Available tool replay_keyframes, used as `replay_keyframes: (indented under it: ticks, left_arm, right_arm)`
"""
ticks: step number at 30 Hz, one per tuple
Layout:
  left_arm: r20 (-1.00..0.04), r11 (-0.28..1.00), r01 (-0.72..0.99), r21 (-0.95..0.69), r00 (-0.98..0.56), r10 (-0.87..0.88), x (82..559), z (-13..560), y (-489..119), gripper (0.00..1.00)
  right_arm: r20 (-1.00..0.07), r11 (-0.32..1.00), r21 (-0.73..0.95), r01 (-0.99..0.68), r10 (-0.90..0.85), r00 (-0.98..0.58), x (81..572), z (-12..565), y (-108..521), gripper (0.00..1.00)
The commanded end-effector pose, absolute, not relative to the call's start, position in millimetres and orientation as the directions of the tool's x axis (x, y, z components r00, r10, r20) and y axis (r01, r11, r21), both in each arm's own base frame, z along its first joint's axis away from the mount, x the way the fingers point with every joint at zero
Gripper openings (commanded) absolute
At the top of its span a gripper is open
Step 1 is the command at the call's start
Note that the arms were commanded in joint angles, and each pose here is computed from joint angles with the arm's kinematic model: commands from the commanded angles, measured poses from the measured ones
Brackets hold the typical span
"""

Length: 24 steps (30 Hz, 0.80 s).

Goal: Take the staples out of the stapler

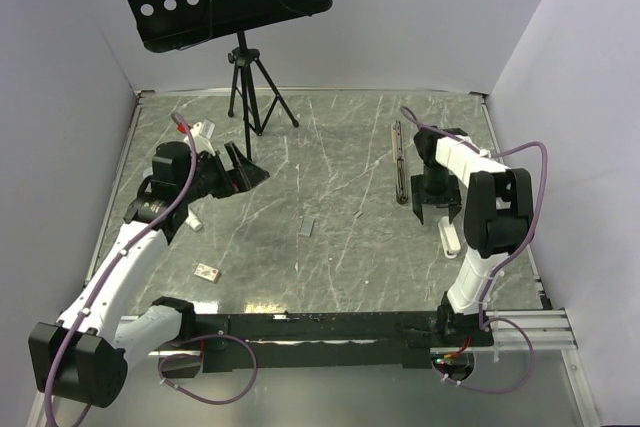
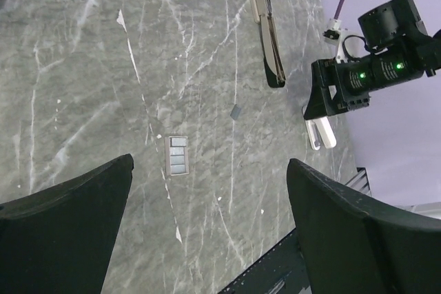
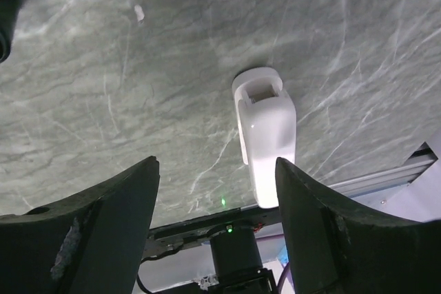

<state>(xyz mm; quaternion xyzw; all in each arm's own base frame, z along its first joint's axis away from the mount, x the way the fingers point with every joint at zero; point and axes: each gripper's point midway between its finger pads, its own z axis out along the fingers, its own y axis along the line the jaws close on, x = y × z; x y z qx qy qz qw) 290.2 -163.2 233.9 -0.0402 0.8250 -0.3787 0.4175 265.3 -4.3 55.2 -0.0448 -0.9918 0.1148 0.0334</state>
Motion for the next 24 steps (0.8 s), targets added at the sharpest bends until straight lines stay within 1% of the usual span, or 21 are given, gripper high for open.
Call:
replay_keyframes:
  ticks: [1,6,11,14,15,18,22,24]
  left_arm:
    - [-0.688,0.697,0.293,-0.654,-0.614,-0.387,289.1,248.3,-165.9,0.97]
    - [-0.701,0.713,0.286,-0.640,-0.598,-0.390,289.7,250.9,-161.7,0.97]
    - [-0.703,0.722,0.275,-0.634,-0.593,-0.391,291.2,250.4,-159.8,0.97]
    - [-0.699,0.718,0.277,-0.638,-0.599,-0.390,291.5,249.1,-160.9,0.97]
    - [-0.698,0.716,0.280,-0.639,-0.601,-0.388,291.4,249.1,-161.6,0.97]
    - [-0.698,0.714,0.282,-0.641,-0.602,-0.389,290.8,249.3,-162.0,0.97]
    - [-0.700,0.713,0.287,-0.640,-0.601,-0.387,289.7,250.0,-162.4,0.97]
    - [-0.701,0.713,0.288,-0.639,-0.599,-0.387,289.4,250.4,-162.6,0.97]
  right_arm:
    - [0.036,0.970,-0.219,0.107,0.118,-0.992,269.4,57.1,-17.6,0.75]
    - [0.057,0.966,-0.201,0.160,0.175,-0.983,268.2,50.9,-32.7,0.76]
    - [0.114,0.974,-0.177,0.142,0.164,-0.980,263.6,35.2,-28.8,0.73]
    - [0.133,0.976,-0.172,0.137,0.161,-0.978,258.6,28.9,-28.6,0.68]
    - [0.138,0.976,-0.168,0.135,0.159,-0.978,257.3,27.6,-27.9,0.64]
    - [0.137,0.978,-0.158,0.137,0.159,-0.978,256.3,27.4,-27.2,0.58]
    - [0.143,0.978,-0.156,0.141,0.164,-0.976,253.3,27.5,-27.2,0.55]
    - [0.142,0.978,-0.150,0.144,0.166,-0.976,252.0,27.4,-26.1,0.52]
